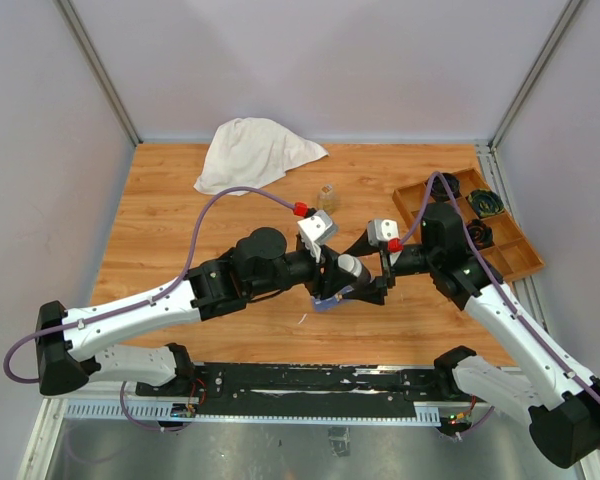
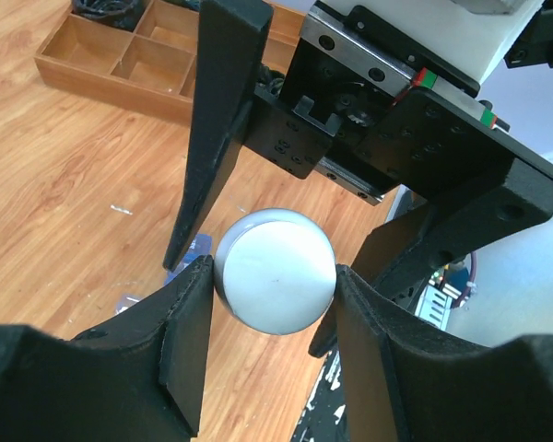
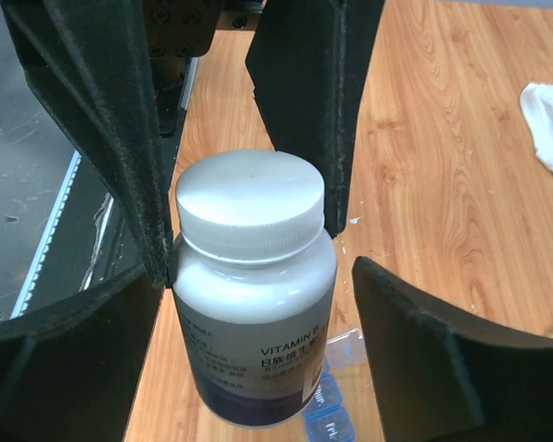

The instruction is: Sort the pills into containers

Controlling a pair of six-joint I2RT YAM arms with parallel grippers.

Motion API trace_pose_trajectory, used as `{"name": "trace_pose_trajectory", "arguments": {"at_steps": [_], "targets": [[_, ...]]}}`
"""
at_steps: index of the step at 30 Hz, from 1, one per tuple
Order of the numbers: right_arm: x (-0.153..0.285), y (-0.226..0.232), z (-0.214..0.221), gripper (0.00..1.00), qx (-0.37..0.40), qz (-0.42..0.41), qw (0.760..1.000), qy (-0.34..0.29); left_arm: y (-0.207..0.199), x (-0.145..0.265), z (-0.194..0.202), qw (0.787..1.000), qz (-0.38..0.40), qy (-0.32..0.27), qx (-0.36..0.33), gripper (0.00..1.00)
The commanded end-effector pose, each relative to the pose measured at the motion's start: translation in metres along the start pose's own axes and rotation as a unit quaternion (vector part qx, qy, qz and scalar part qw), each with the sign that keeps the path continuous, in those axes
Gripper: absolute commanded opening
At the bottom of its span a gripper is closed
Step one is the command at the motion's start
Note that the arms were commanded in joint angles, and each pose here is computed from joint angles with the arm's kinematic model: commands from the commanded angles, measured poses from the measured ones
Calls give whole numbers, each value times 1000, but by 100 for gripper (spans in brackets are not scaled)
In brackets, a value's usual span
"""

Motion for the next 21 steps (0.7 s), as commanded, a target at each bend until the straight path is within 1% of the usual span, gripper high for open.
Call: {"name": "trace_pose_trajectory", "arguments": {"at_steps": [1,2,4,9,17,21], "targets": [[7,-9,-7,91,8,23,1000,-6,0,2,-4,1000,0,-8,-10,0],[8,-9,-6,95,8,26,1000,-5,1,3,-3,1000,-4,-9,-10,0],[8,-10,-6,99,7,29,1000,-3,4,3,-1,1000,-11,-8,-12,0],[9,-15,-2,98,-1,39,999,7,29,5,10,999,-50,6,-7,0],[16,-31,5,98,1,91,995,28,109,23,35,988,-152,10,22,0],[19,-36,6,98,0,106,994,31,155,36,33,975,-221,-5,27,0]]}}
Point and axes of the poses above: each gripper's point midway between its finger pads, its own x axis back along the fingers, its own y axis along the line the jaws close on, z = x × y, the point moved 3 cm from there along x, back along the fingers, and after that the axes turned 1 degree about -x, right-handed, at the moved point
